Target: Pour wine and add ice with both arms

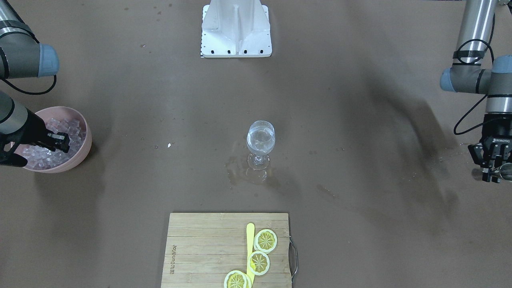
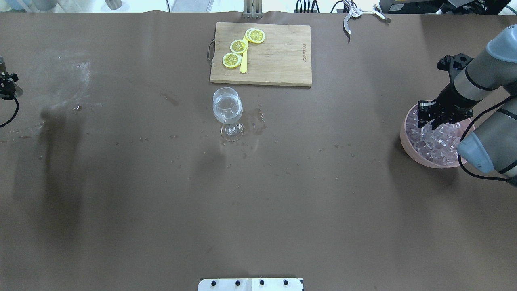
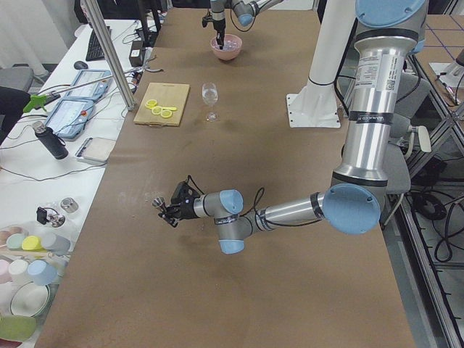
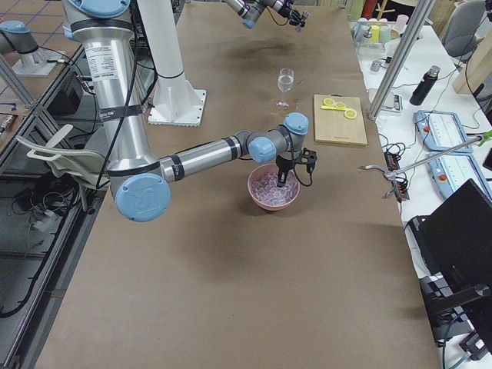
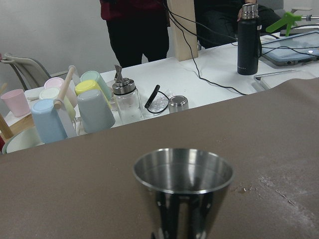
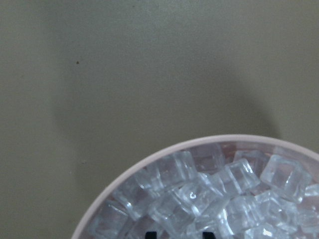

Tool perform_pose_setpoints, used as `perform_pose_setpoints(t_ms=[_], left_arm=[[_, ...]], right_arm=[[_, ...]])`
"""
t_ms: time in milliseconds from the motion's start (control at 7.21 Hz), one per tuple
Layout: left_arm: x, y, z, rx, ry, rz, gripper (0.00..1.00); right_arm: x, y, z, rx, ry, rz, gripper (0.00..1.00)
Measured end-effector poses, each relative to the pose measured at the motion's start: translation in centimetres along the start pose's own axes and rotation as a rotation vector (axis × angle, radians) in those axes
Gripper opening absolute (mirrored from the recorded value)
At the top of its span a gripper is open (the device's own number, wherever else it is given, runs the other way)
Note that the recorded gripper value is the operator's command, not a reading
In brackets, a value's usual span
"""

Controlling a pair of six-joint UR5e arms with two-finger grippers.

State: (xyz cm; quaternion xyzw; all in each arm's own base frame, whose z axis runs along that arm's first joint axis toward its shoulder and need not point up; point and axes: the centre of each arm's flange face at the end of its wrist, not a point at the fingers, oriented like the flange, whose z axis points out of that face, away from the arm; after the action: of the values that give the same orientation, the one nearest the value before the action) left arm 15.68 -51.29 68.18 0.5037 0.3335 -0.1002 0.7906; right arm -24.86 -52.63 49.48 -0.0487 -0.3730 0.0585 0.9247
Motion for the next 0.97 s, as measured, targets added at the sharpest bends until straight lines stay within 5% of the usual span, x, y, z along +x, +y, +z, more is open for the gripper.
perform_pose_setpoints(t_ms=[139, 554, 970], left_arm=[[-0.1, 0.4, -0.1, 0.002, 0.008, -0.011, 0.0], [0.2, 2.7, 0.4, -0.038, 0.014, -0.023, 0.0], [0.2, 4.3, 0.7, -0.071, 0.01, -0.018, 0.0]], right_arm=[[0.0, 0.0, -0.1, 0.0, -0.003, 0.0, 0.2], [0.0, -0.1, -1.0, 0.004, -0.013, 0.007, 0.19], [-2.0, 2.0, -7.1, 0.007, -0.012, 0.041, 0.19]])
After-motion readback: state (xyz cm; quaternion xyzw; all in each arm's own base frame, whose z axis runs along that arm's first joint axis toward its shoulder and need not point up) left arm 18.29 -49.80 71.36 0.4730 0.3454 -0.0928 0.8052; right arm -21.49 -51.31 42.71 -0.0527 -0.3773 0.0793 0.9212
